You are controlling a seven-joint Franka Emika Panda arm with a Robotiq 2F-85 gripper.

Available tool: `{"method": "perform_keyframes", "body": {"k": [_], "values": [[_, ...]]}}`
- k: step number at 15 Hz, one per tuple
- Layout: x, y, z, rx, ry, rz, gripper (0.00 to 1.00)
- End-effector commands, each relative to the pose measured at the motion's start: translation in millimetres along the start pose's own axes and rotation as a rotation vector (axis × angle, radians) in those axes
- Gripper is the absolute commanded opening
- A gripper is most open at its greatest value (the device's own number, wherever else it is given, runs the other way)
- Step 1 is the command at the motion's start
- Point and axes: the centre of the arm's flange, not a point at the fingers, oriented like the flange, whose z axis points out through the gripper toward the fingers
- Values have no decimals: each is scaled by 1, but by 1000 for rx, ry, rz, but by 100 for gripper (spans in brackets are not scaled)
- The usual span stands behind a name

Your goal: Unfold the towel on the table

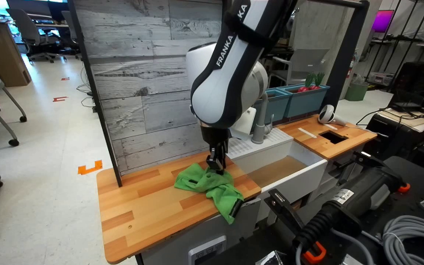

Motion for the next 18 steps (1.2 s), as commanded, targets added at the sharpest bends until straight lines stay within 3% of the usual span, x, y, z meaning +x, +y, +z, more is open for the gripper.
{"method": "perform_keyframes", "body": {"k": [1, 8, 14, 18], "values": [[6, 1, 11, -22, -21, -6, 0], [-9, -4, 0, -10, -1, 19, 1], [-47, -18, -51, -26, 72, 84, 1], [-71, -44, -85, -18, 119, 39, 1]]}}
